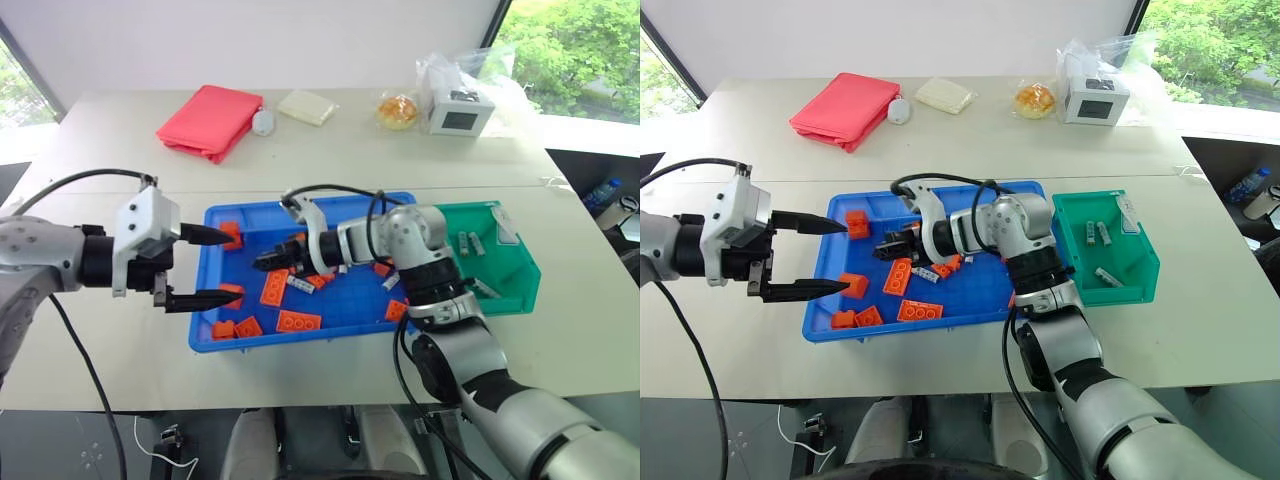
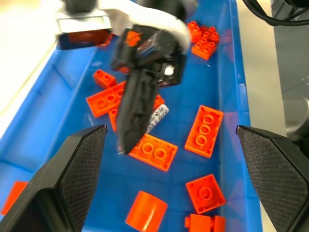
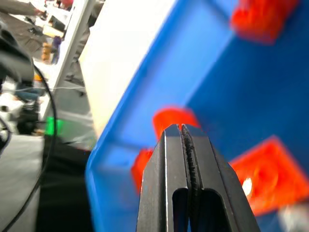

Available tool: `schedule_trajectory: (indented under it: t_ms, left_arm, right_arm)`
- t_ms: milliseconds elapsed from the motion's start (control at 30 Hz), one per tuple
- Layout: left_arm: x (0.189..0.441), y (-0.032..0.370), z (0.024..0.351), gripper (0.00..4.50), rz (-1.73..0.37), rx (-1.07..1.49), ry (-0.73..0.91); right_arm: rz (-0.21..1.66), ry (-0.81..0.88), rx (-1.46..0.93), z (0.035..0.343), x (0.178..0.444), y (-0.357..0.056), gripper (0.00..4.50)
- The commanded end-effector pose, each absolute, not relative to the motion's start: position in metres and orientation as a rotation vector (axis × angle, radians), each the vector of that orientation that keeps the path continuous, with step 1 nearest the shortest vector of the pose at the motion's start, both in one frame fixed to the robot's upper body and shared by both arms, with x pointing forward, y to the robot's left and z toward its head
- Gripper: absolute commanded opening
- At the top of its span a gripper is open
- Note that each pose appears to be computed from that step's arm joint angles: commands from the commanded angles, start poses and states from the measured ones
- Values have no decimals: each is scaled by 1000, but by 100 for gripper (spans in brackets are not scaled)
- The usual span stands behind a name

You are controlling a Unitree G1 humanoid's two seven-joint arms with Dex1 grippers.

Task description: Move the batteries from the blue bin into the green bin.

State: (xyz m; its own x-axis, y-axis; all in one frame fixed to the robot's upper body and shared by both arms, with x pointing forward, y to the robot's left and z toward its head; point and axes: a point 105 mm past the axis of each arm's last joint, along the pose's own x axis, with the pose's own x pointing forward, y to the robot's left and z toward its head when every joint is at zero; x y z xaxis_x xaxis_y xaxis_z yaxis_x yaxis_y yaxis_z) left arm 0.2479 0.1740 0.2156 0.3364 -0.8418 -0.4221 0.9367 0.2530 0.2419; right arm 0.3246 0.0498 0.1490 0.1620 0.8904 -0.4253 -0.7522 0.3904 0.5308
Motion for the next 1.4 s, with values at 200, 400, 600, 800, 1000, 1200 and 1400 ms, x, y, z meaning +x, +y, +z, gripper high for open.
schedule_trajectory:
  t_ms: [200, 400, 600, 800, 1000, 1200, 1400]
  left_arm:
    - [249, 173, 217, 450, -1226, 519, 199]
    - [251, 175, 211, 450, -1226, 506, 209]
    - [254, 175, 211, 450, -1236, 510, 208]
    - [256, 173, 213, 450, -1243, 520, 203]
    - [256, 174, 214, 450, -1235, 527, 201]
    - [257, 174, 215, 450, -1229, 528, 195]
    - [258, 174, 215, 450, -1225, 526, 189]
  right_arm:
    - [1299, 436, -470, 170, 322, 13, 5]
    - [1331, 460, -593, 156, 298, -5, 181]
    - [1306, 461, -591, 145, 297, 0, 288]
    - [1271, 480, -588, 130, 307, 0, 288]
    - [1258, 543, -586, 113, 313, -8, 235]
    - [1300, 565, -629, 100, 308, -9, 3]
    - [1303, 534, -643, 106, 311, -6, 3]
